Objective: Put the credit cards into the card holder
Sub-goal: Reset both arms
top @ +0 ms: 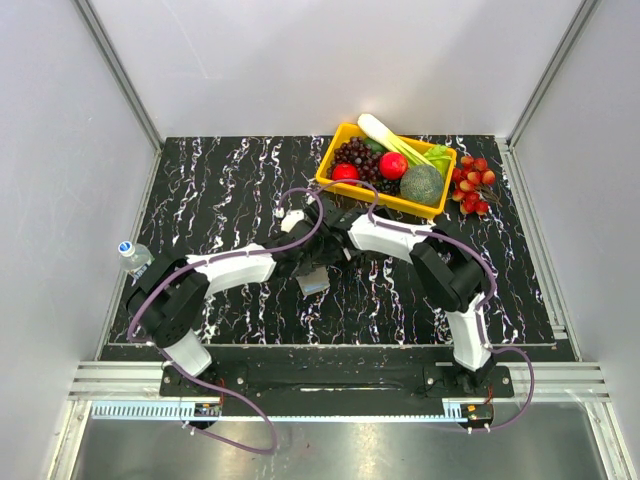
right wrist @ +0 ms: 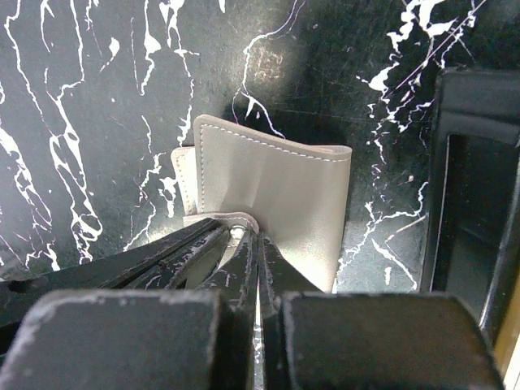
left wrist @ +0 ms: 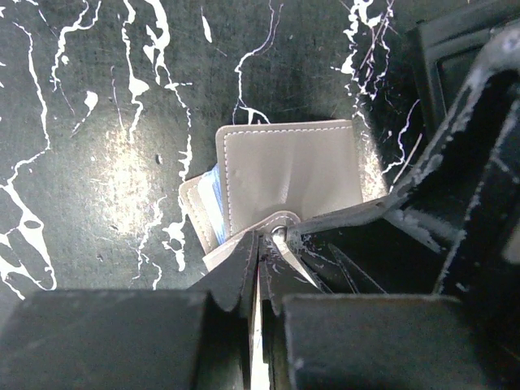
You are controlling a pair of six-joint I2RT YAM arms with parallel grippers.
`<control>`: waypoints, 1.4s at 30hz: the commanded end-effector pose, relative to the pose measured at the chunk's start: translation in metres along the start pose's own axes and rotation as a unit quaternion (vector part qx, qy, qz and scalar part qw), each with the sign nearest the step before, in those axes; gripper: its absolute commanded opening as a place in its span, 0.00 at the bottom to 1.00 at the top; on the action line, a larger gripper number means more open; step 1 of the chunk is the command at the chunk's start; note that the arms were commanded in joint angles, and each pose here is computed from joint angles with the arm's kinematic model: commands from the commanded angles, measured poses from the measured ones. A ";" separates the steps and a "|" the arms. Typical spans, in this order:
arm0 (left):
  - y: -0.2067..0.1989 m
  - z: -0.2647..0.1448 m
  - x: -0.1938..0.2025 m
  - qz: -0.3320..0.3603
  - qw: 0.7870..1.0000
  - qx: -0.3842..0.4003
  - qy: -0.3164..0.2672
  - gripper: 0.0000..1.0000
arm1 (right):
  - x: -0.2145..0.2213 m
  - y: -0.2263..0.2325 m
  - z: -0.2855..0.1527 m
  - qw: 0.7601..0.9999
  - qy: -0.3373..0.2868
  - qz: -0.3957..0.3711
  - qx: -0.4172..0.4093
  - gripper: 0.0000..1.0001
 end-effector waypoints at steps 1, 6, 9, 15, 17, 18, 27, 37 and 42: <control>0.004 0.023 0.030 0.052 0.998 -0.008 0.038 0.03 | 0.053 -0.033 0.047 0.993 0.089 -0.031 0.071 0.00; -0.007 0.025 0.028 0.041 0.998 0.022 0.033 0.03 | 0.051 -0.021 0.049 0.995 0.088 -0.023 0.040 0.00; -0.001 0.023 0.028 0.039 0.999 0.012 0.028 0.04 | 0.049 -0.026 0.049 0.995 0.083 -0.023 0.051 0.00; 0.002 -0.011 -0.008 0.017 0.998 0.035 -0.049 0.32 | 0.010 -0.013 0.003 0.999 -0.031 -0.027 0.016 0.16; 0.005 -0.030 -0.027 0.006 0.995 0.047 -0.090 0.54 | -0.014 -0.007 -0.023 0.996 -0.086 -0.028 -0.013 0.32; 0.008 -0.041 -0.037 -0.002 0.993 0.051 -0.107 0.66 | -0.025 -0.004 -0.038 0.992 -0.119 -0.034 -0.033 0.43; 0.048 -0.093 -0.073 -0.050 0.982 0.029 -0.178 0.99 | -0.041 -0.008 -0.140 0.956 -0.273 -0.053 -0.097 0.84; 0.065 -0.090 -0.064 -0.063 0.984 -0.009 -0.169 0.99 | -0.014 -0.178 -0.186 0.928 -0.333 0.127 0.106 0.94; 0.070 -0.089 -0.063 -0.063 0.982 -0.015 -0.175 0.99 | -0.002 -0.238 -0.216 0.884 -0.365 0.207 0.205 0.96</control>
Point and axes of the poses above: each gripper's point midway between its finger pads, its own z axis out along the fingers, its own y axis along the line the jaws close on, x = y × z, the point moved 4 cm from there along -z, back along the fingers, and after that the axes turned 3 degrees about z, right-handed, at the moved point
